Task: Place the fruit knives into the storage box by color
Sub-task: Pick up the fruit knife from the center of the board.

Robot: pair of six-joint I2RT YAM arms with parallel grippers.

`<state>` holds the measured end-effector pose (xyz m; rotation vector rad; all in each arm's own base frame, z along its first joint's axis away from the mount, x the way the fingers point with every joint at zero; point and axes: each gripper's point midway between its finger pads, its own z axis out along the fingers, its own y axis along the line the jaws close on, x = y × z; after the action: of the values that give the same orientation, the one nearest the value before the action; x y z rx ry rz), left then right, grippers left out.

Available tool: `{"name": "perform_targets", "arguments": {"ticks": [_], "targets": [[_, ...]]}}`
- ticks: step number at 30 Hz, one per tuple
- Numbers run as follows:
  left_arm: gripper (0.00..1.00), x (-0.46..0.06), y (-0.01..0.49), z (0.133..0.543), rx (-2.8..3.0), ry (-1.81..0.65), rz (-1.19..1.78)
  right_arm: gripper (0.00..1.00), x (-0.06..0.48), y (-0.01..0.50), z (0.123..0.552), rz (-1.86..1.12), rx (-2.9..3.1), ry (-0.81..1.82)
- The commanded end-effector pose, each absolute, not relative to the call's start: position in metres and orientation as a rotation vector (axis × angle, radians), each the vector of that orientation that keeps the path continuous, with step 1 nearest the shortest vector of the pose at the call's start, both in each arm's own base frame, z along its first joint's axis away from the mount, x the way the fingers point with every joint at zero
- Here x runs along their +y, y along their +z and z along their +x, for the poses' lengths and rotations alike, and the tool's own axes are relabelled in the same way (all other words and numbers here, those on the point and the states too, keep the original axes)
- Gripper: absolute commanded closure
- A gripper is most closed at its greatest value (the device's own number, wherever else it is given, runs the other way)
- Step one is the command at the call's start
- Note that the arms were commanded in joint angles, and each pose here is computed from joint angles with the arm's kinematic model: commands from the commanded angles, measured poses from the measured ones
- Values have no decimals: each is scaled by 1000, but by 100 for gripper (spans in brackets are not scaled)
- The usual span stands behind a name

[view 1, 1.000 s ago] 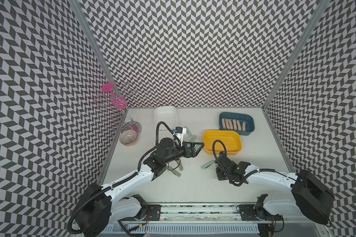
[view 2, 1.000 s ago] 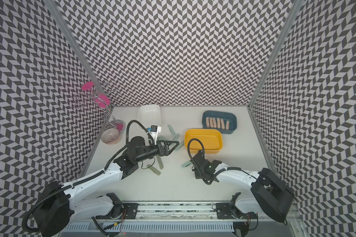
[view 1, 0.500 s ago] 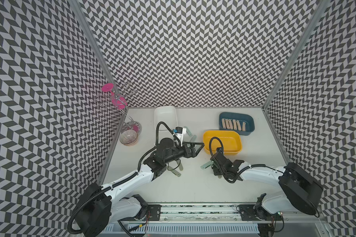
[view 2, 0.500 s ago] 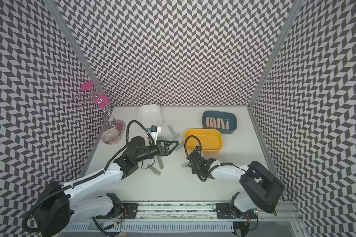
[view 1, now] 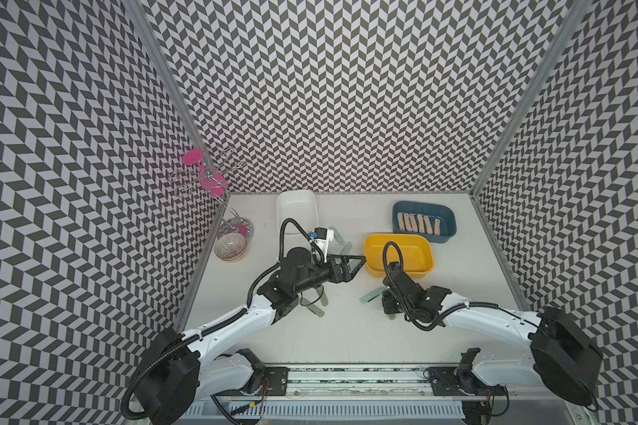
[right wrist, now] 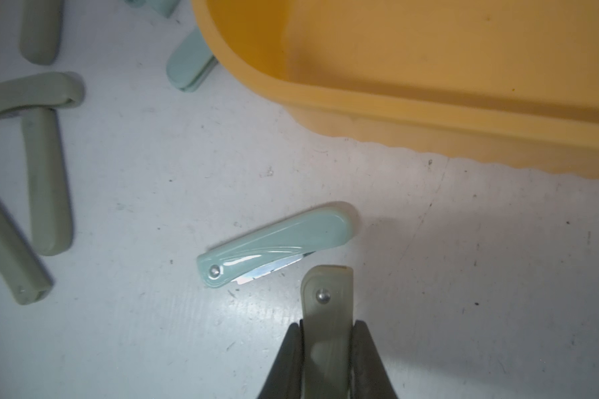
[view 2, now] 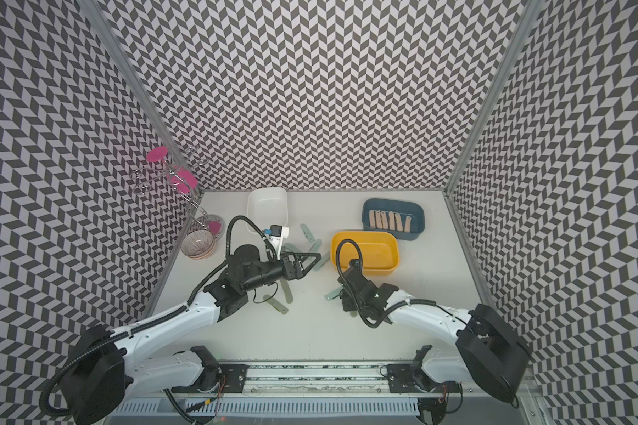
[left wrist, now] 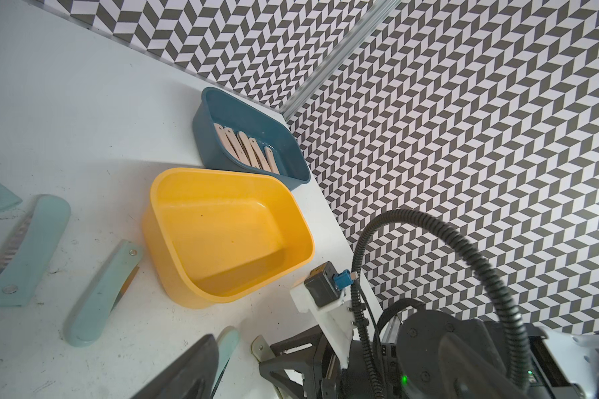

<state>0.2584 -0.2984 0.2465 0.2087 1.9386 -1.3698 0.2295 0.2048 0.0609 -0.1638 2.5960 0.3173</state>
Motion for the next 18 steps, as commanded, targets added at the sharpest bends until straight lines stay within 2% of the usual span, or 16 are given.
{"name": "perform_targets", "arguments": {"ticks": [1, 8, 12, 18], "targets": [[0, -299, 249, 260, 1919, -1373, 199, 85, 228, 100, 236, -175, 2520, 464], [0, -299, 262, 264, 1894, -1364, 192, 85, 254, 166, 251, -172, 2383, 638], [0, -294, 271, 271, 1876, -1339, 164, 85, 258, 199, 271, -129, 2279, 629], [0, -275, 276, 287, 1860, -1306, 92, 85, 253, 211, 316, -74, 2242, 549]]}}
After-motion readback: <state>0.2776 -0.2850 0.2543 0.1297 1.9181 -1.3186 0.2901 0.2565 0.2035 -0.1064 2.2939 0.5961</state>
